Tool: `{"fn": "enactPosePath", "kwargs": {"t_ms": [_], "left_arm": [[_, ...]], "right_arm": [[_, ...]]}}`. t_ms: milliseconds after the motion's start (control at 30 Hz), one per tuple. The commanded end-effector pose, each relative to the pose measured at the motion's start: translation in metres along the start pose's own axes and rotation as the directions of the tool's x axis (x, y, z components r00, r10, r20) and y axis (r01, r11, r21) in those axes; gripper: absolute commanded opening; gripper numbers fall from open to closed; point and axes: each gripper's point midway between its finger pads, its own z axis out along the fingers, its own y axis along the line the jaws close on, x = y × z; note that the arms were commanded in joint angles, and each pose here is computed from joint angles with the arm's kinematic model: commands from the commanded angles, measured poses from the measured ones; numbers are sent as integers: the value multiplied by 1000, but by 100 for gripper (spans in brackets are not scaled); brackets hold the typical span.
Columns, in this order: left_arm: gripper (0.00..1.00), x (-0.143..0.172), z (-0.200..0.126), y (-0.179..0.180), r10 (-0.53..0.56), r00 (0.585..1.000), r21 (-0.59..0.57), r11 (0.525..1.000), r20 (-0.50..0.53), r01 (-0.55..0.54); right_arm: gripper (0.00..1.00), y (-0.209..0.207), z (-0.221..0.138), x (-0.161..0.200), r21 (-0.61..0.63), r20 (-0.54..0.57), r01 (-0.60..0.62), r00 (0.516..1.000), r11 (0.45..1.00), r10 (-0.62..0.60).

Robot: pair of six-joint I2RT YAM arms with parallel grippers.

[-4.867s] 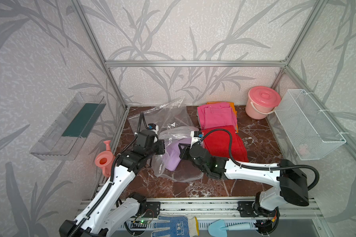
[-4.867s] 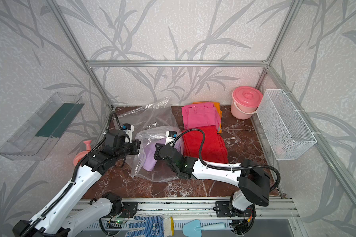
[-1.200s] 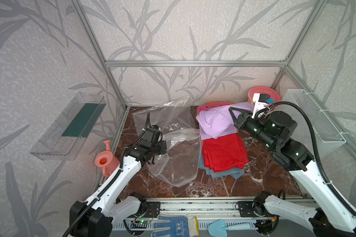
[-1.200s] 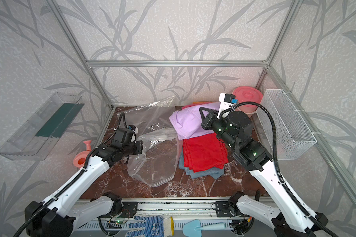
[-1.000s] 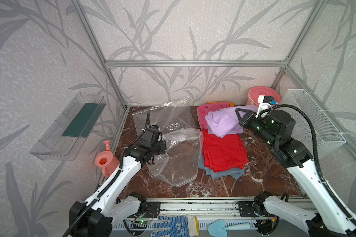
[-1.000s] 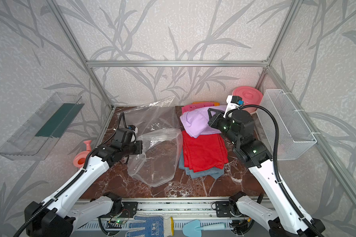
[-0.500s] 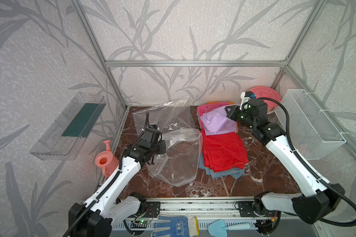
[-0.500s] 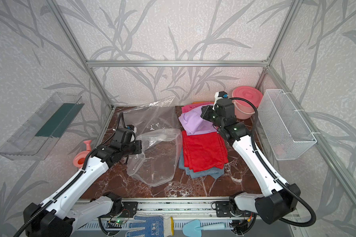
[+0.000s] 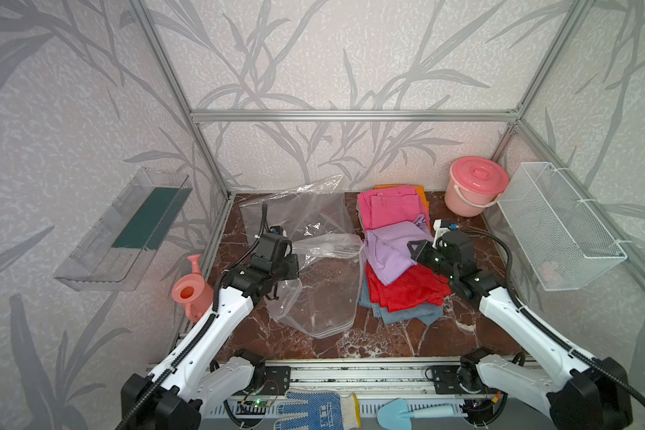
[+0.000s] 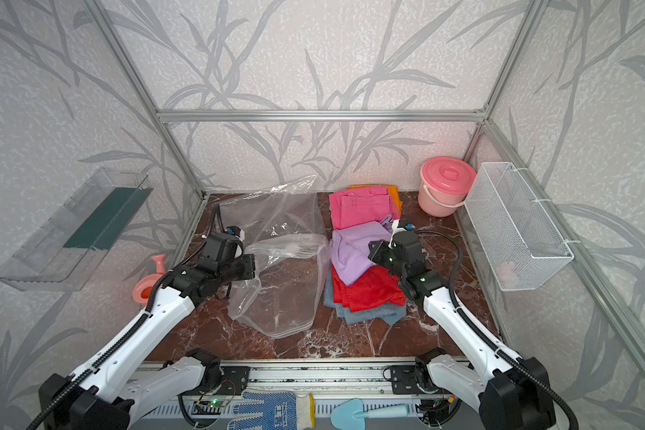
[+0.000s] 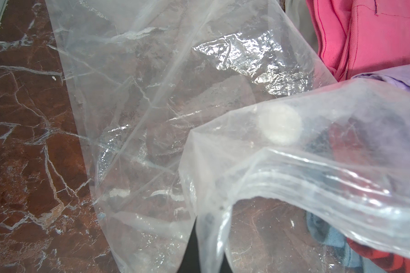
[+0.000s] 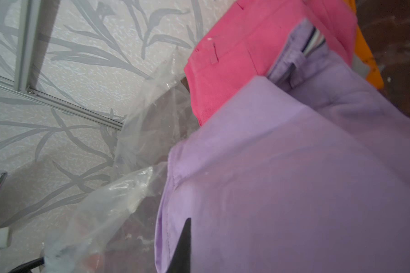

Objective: Take the trousers out of the vacuum bag
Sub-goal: Place the trousers at the center of the board.

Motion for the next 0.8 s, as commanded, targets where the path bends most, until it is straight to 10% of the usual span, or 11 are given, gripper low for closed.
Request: {"fn": "enactPosePath", "kwargs": {"t_ms": [0,400,600,767], "left_arm": [[0,-7,-6,2,-4,1000,-12,1000,21,5],[0,-7,-9,2,-6,1000,-10,1000,27,6],[0,-8,-10,2,-7,999,-8,1000,33,7],[0,-8,-11,2,-7,999,-7,1000,36,8]], "right_arm": [[1,7,-15,-1,-65,73,-59,995,996,64],[5,-68,0,93,135,-95,-179,977,975,192],[60,-81,-14,96,219,-98,-156,979,963,181],[85,-77,-50,65,253,-4,-81,996,964,85]]}}
